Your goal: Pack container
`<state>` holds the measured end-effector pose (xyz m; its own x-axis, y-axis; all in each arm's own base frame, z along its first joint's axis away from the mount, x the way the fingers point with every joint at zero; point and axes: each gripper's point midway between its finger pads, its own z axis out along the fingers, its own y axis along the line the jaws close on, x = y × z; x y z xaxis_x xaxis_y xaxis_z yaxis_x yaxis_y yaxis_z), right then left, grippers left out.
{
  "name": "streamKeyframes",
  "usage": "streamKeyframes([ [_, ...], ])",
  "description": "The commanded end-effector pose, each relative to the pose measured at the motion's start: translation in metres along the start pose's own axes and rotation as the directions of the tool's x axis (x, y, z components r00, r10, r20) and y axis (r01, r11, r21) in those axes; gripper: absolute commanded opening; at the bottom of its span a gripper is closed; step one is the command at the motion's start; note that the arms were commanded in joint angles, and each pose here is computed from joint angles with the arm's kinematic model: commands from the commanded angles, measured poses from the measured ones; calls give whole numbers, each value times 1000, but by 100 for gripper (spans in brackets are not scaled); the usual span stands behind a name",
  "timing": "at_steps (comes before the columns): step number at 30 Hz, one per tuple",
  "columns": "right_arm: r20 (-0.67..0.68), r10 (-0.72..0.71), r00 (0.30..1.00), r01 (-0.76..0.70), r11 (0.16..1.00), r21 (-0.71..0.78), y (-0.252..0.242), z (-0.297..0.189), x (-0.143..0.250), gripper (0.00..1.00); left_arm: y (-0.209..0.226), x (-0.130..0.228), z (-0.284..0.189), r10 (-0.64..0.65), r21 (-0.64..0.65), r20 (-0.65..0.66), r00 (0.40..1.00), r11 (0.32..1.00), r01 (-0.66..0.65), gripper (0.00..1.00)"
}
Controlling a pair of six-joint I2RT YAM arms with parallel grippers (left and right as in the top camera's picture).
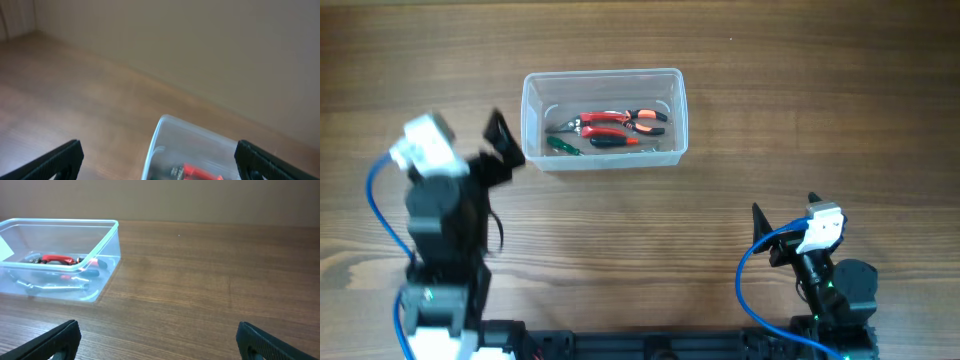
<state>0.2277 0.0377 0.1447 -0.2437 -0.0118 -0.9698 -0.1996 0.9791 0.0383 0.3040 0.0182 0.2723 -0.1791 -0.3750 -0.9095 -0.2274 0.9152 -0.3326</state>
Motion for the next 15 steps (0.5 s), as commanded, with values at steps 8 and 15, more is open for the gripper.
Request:
streamKeyframes([
  [8,17,-10,1000,10,1000,-18,3,-1,-3,100,36,80,-36,-1,52,54,999,999,-2,100],
  [15,17,-10,1000,10,1000,-18,3,-1,-3,100,44,95,-43,-5,59,74,997,998,1,100],
])
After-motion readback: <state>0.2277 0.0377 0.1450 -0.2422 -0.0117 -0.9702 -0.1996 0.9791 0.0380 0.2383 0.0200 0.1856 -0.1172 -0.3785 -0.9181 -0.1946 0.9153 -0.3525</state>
